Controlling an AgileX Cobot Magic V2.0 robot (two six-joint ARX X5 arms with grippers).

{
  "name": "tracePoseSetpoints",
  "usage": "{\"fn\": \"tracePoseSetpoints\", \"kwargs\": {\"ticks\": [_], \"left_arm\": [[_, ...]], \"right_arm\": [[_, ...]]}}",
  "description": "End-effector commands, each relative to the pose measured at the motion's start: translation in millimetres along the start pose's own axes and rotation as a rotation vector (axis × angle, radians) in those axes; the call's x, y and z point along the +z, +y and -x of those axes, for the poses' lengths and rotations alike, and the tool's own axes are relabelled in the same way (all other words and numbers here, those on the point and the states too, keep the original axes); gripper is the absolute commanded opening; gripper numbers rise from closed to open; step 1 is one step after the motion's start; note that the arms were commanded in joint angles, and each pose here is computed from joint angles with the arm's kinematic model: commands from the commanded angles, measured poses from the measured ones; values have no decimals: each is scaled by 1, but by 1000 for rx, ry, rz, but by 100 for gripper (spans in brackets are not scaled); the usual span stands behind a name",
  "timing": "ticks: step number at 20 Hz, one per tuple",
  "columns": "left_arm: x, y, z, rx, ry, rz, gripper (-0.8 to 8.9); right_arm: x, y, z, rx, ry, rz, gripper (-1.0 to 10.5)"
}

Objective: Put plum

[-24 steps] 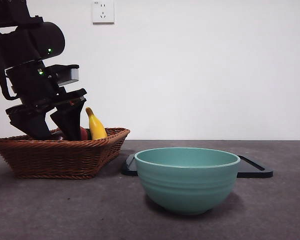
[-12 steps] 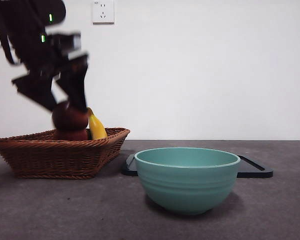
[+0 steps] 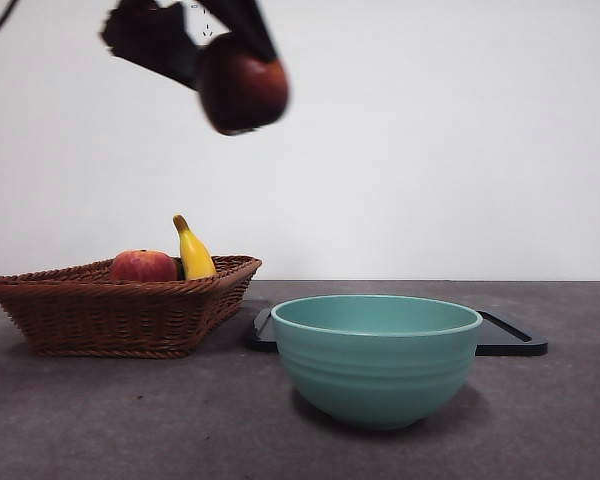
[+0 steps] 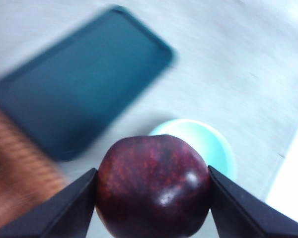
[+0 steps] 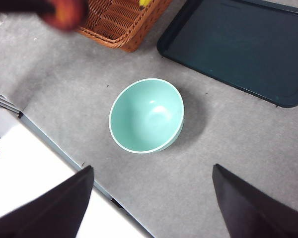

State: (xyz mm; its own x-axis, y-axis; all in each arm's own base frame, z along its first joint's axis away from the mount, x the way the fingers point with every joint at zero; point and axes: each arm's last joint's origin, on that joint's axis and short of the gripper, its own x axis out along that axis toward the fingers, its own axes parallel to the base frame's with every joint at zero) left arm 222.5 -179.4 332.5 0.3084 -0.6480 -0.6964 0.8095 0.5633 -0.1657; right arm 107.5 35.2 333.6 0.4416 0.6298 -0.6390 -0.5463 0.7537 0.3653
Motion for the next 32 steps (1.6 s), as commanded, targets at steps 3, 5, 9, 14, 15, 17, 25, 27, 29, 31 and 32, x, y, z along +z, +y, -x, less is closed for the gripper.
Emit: {"fn": "tracePoseSetpoints", "kwargs": {"ticks": [3,5,9,14,15,17,25,27,29,31,32], "left_arm": [[6,-24,-48,-89,74,-78,279],[3,-31,-74,-115,122,-109,279],[-5,-35,-117,-96,191,-149,279],[-16,-39,-152,-44,262,-221,278],[-18,-40,-157,-41,271,-234,278],[-21,-42,-165,-36,285,-254,278],[-30,-48,-183,-49,324,-298,283],[-30,-49,-183,-51,325,-304,332],[-30,-49,-183,-48,327,-305,379],[-30,-50,-183,-50,326,-306,379],[-30,-50,-183,-49,327,-303,379]], "right_arm": [[5,2,3,2,-20,7,382],[5,2,3,2,-20,7,382],[5,2,3,2,-20,7,382],[5,2,3,0,-20,7,382],[5,2,3,0,-20,7,382],[5,2,3,0,-20,8,382],[5,2,3,0,-20,8,382],[5,2,3,0,-20,8,382],[5,2,3,0,-20,8,382],[5,2,3,0,-20,8,382],[5,2,3,0,-20,8,382]]}}
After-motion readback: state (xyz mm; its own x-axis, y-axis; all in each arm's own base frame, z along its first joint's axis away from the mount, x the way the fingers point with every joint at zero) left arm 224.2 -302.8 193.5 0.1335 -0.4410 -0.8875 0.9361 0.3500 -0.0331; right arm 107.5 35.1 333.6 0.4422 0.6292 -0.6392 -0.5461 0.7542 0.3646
